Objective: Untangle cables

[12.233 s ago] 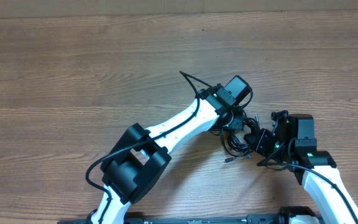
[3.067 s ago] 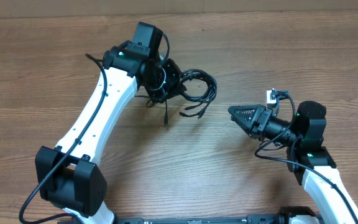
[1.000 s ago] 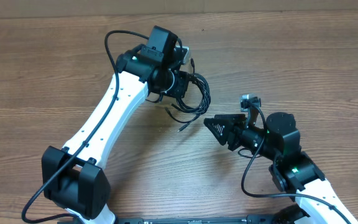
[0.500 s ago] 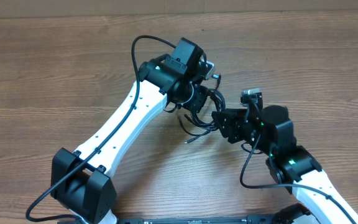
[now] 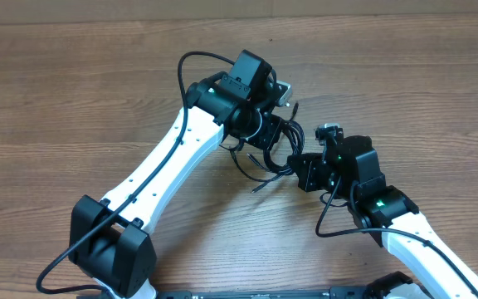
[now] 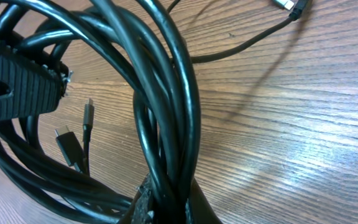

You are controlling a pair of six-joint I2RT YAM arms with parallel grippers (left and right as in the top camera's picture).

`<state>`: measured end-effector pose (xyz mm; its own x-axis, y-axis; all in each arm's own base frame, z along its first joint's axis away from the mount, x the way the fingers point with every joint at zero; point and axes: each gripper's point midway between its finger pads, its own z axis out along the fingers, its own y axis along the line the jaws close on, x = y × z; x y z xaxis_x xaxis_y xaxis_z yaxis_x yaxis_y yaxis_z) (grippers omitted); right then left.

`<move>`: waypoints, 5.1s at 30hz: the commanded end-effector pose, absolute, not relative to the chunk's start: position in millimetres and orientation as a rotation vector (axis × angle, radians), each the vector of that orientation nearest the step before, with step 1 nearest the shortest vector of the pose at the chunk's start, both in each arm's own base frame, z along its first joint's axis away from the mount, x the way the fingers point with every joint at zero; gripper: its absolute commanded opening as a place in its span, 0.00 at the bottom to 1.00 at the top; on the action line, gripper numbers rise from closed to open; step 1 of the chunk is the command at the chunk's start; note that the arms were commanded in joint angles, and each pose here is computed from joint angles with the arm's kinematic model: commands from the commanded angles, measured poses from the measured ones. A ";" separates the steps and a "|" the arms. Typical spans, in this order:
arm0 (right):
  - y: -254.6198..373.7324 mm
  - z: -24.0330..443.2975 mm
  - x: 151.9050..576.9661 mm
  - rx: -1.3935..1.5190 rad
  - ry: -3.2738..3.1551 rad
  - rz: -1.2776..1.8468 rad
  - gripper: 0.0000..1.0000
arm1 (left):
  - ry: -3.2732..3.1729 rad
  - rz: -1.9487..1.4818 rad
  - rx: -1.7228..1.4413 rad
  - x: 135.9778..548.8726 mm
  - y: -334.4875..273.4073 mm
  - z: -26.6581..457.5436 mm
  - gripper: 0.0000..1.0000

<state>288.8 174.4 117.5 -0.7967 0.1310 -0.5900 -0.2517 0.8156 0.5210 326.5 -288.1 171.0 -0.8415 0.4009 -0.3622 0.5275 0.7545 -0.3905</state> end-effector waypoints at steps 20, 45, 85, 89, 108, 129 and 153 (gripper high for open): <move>215.8 252.1 223.6 -0.492 1.914 1.243 0.04 | 2.713 -0.507 0.173 367.7 -267.8 173.5 0.05; 196.0 206.6 246.3 -0.276 2.122 1.072 0.04 | 2.652 0.089 -0.648 377.8 -138.5 158.2 0.04; 182.2 121.0 321.4 -0.247 2.215 0.502 0.36 | 2.899 -0.398 0.007 339.4 -237.3 155.0 0.04; 154.8 110.1 335.3 -0.147 2.223 0.302 0.36 | 2.895 -0.380 0.143 337.3 -236.6 154.5 0.04; 162.8 152.0 359.3 -0.103 2.027 0.353 0.46 | 2.776 -0.745 0.897 294.9 -274.0 166.0 0.04; 105.2 212.6 365.8 0.051 1.852 0.213 0.04 | 2.899 -0.089 0.332 333.6 -201.7 147.4 0.04; 74.4 170.3 327.7 0.173 2.125 0.397 0.50 | 2.811 -0.237 -0.139 360.6 -215.9 156.5 0.04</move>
